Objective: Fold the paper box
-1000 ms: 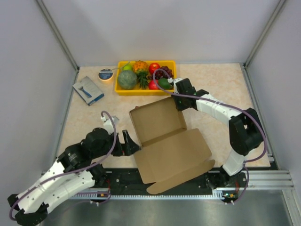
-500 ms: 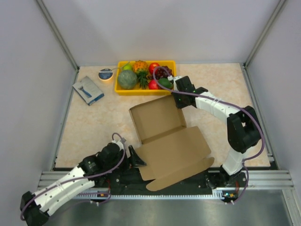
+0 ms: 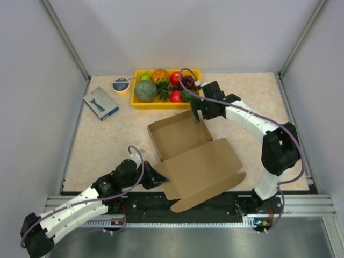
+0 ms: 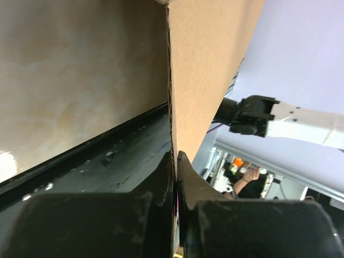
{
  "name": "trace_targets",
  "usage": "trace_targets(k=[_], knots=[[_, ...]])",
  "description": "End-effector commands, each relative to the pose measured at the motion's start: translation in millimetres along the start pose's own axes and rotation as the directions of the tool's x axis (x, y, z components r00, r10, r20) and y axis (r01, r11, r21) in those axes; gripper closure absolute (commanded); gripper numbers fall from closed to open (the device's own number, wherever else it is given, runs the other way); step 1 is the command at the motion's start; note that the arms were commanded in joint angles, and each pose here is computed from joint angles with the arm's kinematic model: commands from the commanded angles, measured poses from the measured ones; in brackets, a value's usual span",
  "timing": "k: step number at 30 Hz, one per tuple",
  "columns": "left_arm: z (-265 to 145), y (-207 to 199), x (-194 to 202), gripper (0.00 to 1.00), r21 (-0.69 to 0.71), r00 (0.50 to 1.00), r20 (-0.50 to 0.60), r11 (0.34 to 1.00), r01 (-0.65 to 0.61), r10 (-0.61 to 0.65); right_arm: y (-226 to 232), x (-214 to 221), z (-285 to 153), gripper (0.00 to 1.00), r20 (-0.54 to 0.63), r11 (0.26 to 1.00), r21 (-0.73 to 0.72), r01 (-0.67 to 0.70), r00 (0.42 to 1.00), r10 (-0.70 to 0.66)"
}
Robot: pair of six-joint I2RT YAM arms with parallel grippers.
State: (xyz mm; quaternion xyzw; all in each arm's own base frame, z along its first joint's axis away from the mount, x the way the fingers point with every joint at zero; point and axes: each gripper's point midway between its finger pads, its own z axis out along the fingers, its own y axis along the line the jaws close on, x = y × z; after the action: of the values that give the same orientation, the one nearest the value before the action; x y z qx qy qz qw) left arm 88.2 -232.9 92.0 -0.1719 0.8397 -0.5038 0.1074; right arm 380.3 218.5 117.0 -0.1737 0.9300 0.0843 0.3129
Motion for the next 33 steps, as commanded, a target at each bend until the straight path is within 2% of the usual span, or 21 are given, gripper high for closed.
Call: trace_targets(k=[1,4,5,6,9,11,12,13,14,15,16,18,19,21,23,24,26,29,31,32,33], knots=[[-4,-35,-12,1.0,0.138,0.995,0.055,0.987,0.076,-0.085,-44,-44,-90,0.01,0.116,0.977,0.202,-0.063,0.992,0.04],[-9,-43,-20,1.0,0.174,0.983,0.089,0.974,0.142,-0.159,-72,-54,-146,0.01,0.184,0.935,0.334,-0.114,0.981,0.054],[-12,-46,-23,1.0,0.193,0.973,0.098,0.964,0.185,-0.207,-77,-45,-159,0.01,0.17,0.927,0.352,-0.132,0.983,0.076],[-13,-50,-25,1.0,0.216,0.969,0.103,0.956,0.197,-0.223,-76,-42,-181,0.01,0.223,0.924,0.332,-0.188,0.968,0.117],[-20,-61,-33,1.0,0.283,0.948,0.123,0.926,0.249,-0.293,-63,-21,-214,0.01,0.28,0.949,0.183,-0.259,0.939,0.202],[-23,-63,-37,1.0,0.307,0.935,0.128,0.91,0.278,-0.329,-39,-3,-222,0.01,0.245,0.964,0.025,-0.264,0.937,0.25],[-23,-59,-40,1.0,0.298,0.927,0.148,0.909,0.291,-0.345,-32,21,-212,0.01,0.181,0.944,-0.027,-0.328,0.927,0.328],[-22,-57,-41,1.0,0.297,0.924,0.154,0.908,0.295,-0.351,-14,33,-229,0.01,0.165,0.921,-0.154,-0.357,0.91,0.38],[-24,-59,-42,1.0,0.31,0.916,0.152,0.898,0.312,-0.371,-17,45,-231,0.01,0.146,0.89,-0.18,-0.419,0.883,0.446],[-24,-58,-43,1.0,0.318,0.911,0.148,0.891,0.326,-0.386,-12,70,-220,0.01,0.073,0.846,-0.194,-0.497,0.852,0.518],[-22,-55,-44,1.0,0.323,0.907,0.149,0.886,0.333,-0.395,-4,80,-236,0.01,0.091,0.823,-0.259,-0.506,0.835,0.543],[-23,-55,-45,1.0,0.344,0.9,0.141,0.873,0.347,-0.413,6,108,-225,0.01,0.023,0.76,-0.287,-0.583,0.789,0.614],[-22,-54,-45,1.0,0.339,0.897,0.142,0.872,0.353,-0.418,21,116,-234,0.01,0.002,0.733,-0.371,-0.57,0.789,0.615],[-24,-55,-46,1.0,0.351,0.893,0.138,0.864,0.361,-0.429,34,139,-223,0.02,-0.083,0.653,-0.417,-0.632,0.742,0.665],[-25,-56,-45,1.0,0.35,0.892,0.137,0.863,0.364,-0.431,50,135,-239,0.04,-0.054,0.586,-0.562,-0.583,0.733,0.678],[-27,-58,-45,1.0,0.355,0.89,0.134,0.86,0.367,-0.435,53,143,-230,0.06,-0.098,0.537,-0.57,-0.622,0.7,0.707],[-27,-58,-46,1.0,0.347,0.886,0.138,0.86,0.375,-0.442,59,151,-233,0.06,-0.11,0.5,-0.609,-0.616,0.689,0.716],[-30,-63,-47,1.0,0.366,0.883,0.133,0.851,0.377,-0.449,63,172,-219,0.07,-0.183,0.441,-0.593,-0.673,0.647,0.74],[-31,-66,-48,1.0,0.373,0.882,0.133,0.847,0.378,-0.452,64,177,-216,0.05,-0.176,0.398,-0.631,-0.665,0.623,0.763],[-31,-66,-48,1.0,0.372,0.879,0.13,0.844,0.385,-0.459,66,173,-218,0.05,-0.197,0.339,-0.656,-0.675,0.586,0.786],[-31,-67,-48,1.0,0.376,0.879,0.127,0.842,0.387,-0.46,70,182,-211,0.07,-0.237,0.304,-0.663,-0.684,0.577,0.782]])
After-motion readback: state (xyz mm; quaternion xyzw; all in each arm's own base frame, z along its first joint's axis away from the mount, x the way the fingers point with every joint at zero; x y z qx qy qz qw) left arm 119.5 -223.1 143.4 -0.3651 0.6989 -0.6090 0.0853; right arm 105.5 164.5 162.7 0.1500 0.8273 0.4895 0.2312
